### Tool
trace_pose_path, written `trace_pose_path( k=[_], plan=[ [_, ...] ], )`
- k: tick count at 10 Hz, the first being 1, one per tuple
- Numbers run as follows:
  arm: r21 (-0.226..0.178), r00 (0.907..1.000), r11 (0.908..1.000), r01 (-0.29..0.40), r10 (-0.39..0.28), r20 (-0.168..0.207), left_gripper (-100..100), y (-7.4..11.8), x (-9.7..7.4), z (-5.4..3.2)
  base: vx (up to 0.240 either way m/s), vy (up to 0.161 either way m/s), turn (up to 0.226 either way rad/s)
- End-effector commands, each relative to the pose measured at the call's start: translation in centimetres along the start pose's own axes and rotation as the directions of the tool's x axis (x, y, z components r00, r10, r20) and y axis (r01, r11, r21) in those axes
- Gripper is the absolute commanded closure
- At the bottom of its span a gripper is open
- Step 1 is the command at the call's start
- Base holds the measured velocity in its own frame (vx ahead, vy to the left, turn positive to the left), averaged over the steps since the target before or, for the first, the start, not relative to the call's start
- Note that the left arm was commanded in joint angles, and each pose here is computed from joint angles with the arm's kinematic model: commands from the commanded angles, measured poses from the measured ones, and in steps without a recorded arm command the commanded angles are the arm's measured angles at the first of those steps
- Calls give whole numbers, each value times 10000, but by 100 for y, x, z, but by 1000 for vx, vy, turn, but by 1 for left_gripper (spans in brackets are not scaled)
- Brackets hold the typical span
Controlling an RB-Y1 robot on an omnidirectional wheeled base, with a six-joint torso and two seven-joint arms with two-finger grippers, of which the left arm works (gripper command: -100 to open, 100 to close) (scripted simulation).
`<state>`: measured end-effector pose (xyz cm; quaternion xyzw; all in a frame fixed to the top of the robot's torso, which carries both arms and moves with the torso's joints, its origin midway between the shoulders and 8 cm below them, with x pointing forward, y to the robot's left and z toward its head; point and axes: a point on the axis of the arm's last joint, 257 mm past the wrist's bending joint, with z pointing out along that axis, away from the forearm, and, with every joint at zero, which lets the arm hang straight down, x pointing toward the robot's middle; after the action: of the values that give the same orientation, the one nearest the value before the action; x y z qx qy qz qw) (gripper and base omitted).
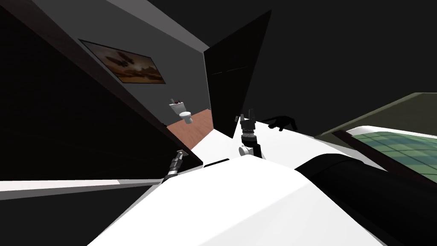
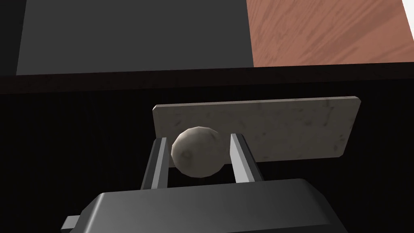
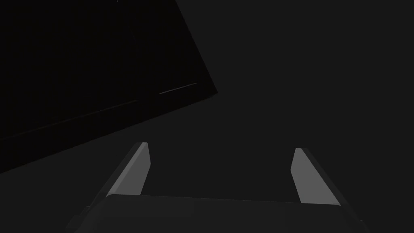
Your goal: Pull the door open
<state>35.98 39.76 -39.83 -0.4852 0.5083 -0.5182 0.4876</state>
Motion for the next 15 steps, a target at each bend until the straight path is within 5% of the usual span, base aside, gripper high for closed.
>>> trace_pose_path(
  k=[1,6,11,13,15],
  plan=[
    [-128,9999,9999,-24,26,142,100,25,-42,93,-186,66,-119],
    [-123,9996,9999,-42,45,284,100,-3,-54,366,-140,35,-87],
    [-123,9993,9999,-55,60,364,100,-28,-59,525,-104,26,-57],
    [-124,9990,9999,-70,75,433,100,-55,-61,664,-182,30,-101],
    [-95,10000,9999,-62,62,-3,100,-52,19,598,-115,27,-44]
  ],
)
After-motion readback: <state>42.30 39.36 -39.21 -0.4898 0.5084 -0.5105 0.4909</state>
